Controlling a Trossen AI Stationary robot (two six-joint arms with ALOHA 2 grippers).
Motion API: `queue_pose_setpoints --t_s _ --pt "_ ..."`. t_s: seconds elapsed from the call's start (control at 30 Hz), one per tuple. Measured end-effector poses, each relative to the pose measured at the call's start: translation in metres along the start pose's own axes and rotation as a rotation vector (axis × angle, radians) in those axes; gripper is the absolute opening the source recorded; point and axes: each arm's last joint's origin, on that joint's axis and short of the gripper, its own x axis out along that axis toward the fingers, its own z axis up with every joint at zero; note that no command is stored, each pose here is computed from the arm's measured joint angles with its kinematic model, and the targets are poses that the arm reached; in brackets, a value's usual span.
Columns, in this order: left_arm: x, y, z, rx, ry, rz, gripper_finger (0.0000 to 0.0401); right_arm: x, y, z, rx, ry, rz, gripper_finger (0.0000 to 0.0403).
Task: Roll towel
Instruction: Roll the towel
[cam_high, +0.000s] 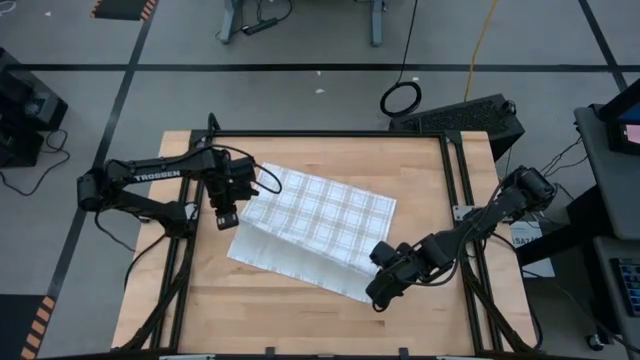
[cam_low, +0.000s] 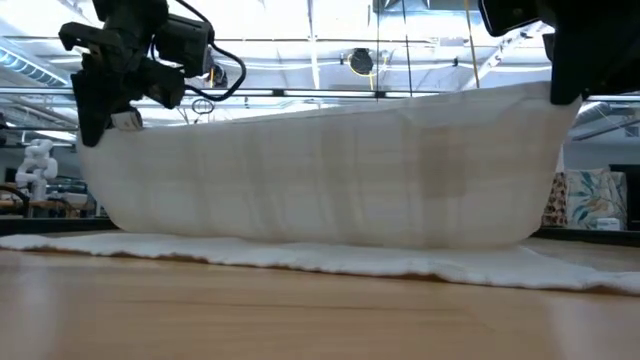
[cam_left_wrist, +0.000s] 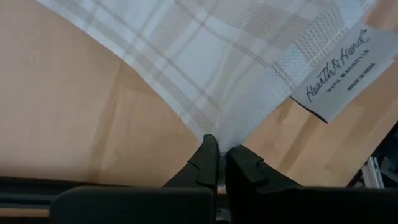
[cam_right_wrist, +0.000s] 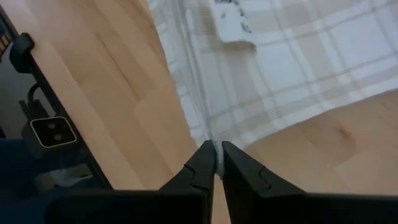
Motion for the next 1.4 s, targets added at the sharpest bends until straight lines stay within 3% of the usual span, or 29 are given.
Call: queue_pose_setpoints --t_s 0.2,0.57,0.73,0.97,1.2,1.4 --pt "0.000 -0.001 0.002 -0.010 -0.016 -0.041 0.0026 0.000 0.003 0.000 -0.006 0.014 0.035 0.0024" --pt "0.001 -0.004 0.001 -0.008 -0.009 -0.072 0.0163 -0.002 0.007 -0.001 0.018 0.075 0.099 0.0091" --pt "0.001 -0.005 0.002 -0.040 -0.009 -0.083 0.0187 -0.002 0.008 -0.002 0.025 0.094 0.105 0.0115" --pt "0.001 -0.009 0.005 -0.033 -0.053 -0.069 0.0175 -0.003 0.014 0.002 0.015 0.027 0.168 0.0107" --pt "0.016 -0.006 0.013 0.007 -0.128 0.026 0.0104 -0.003 0.013 0.004 0.007 -0.061 0.136 0.0063" --pt "0.042 0.004 0.009 -0.065 -0.101 0.055 0.0057 -0.003 0.013 0.006 0.014 -0.102 0.124 0.0033"
